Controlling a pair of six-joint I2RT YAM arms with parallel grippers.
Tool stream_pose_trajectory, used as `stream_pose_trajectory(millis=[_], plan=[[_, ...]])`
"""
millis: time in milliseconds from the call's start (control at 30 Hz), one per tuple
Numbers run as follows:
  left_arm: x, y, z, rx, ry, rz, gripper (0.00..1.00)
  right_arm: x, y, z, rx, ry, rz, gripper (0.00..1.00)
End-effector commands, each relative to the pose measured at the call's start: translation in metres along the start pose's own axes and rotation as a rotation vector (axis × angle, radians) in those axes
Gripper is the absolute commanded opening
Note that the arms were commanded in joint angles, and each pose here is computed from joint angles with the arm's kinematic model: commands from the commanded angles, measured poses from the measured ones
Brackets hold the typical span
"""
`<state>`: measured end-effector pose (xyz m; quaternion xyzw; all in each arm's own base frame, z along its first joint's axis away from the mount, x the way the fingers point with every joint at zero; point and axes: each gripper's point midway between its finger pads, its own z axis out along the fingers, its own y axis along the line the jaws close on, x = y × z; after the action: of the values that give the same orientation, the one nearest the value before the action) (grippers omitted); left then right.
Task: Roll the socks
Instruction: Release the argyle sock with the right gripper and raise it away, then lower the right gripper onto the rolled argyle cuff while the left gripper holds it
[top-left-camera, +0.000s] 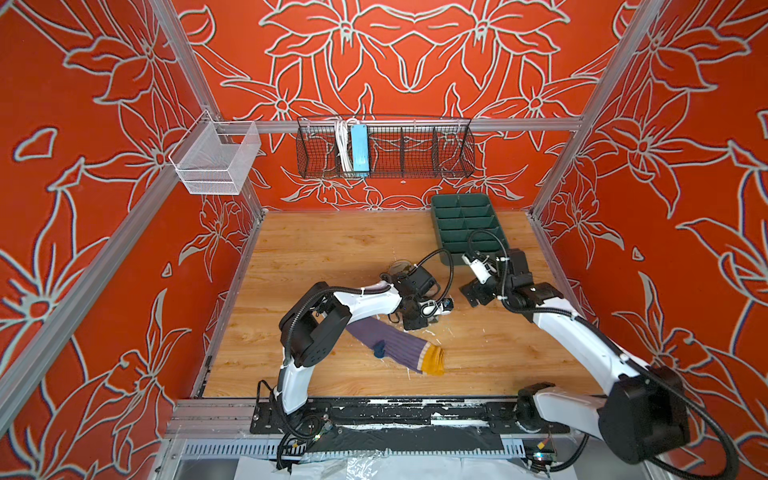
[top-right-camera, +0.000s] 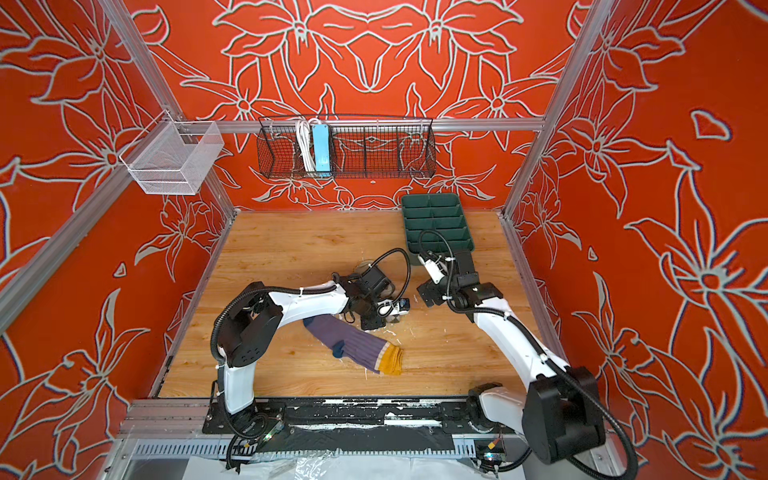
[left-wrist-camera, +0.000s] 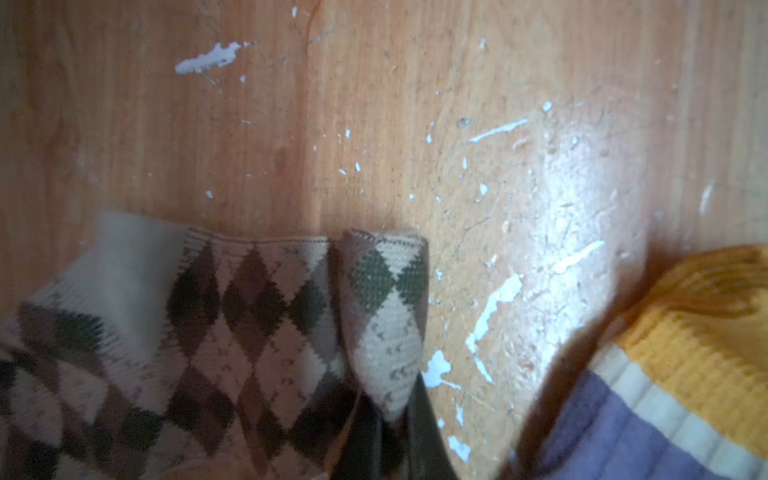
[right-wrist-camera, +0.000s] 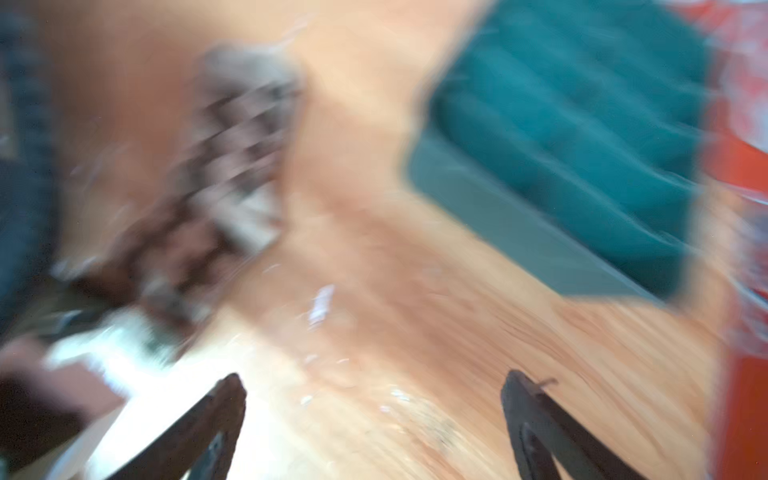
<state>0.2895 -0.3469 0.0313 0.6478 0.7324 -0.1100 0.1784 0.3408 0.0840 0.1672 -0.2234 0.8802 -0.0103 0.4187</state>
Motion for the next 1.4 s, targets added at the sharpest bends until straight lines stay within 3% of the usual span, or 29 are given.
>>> stream_pose_trajectory(millis=[0, 133, 233, 333, 467, 567, 667, 833, 967, 1233, 1367], plan=[[0.045, -0.041, 0.023, 0.222, 0.173, -0.096, 0.0, -0.036, -0.065, -0.027, 0.334, -0.199, 0.299, 0.98], [0.044, -0.041, 0.028, 0.271, 0.181, -0.133, 0.0, -0.042, -0.069, -0.042, 0.362, -0.228, 0.258, 0.97], [0.047, -0.04, 0.027, 0.303, 0.205, -0.154, 0.0, -0.051, -0.047, -0.048, 0.241, -0.273, 0.111, 0.84], [0.047, -0.038, 0.023, 0.344, 0.204, -0.175, 0.0, -0.053, 0.001, -0.058, 0.031, -0.309, -0.145, 0.77], [0.047, -0.036, 0.02, 0.432, 0.223, -0.206, 0.0, -0.012, 0.081, -0.081, -0.253, -0.27, -0.677, 0.75], [0.049, -0.026, 0.019, 0.468, 0.254, -0.235, 0.0, 0.013, 0.101, -0.084, -0.243, -0.274, -0.951, 0.75], [0.048, -0.011, 0.019, 0.47, 0.24, -0.272, 0.0, 0.017, 0.106, -0.083, -0.189, -0.358, -1.086, 0.74], [0.046, 0.006, 0.018, 0.469, 0.223, -0.303, 0.0, 0.021, 0.135, -0.074, -0.232, -0.442, -1.173, 0.68], [0.043, 0.009, 0.014, 0.47, 0.221, -0.307, 0.0, 0.041, 0.153, -0.055, -0.294, -0.378, -1.257, 0.66], [0.041, 0.01, 0.011, 0.468, 0.192, -0.322, 0.0, 0.033, 0.164, -0.02, -0.291, -0.325, -1.218, 0.66], [0.044, 0.011, 0.013, 0.458, 0.208, -0.333, 0.01, 0.044, 0.172, 0.003, -0.32, -0.271, -1.28, 0.66]])
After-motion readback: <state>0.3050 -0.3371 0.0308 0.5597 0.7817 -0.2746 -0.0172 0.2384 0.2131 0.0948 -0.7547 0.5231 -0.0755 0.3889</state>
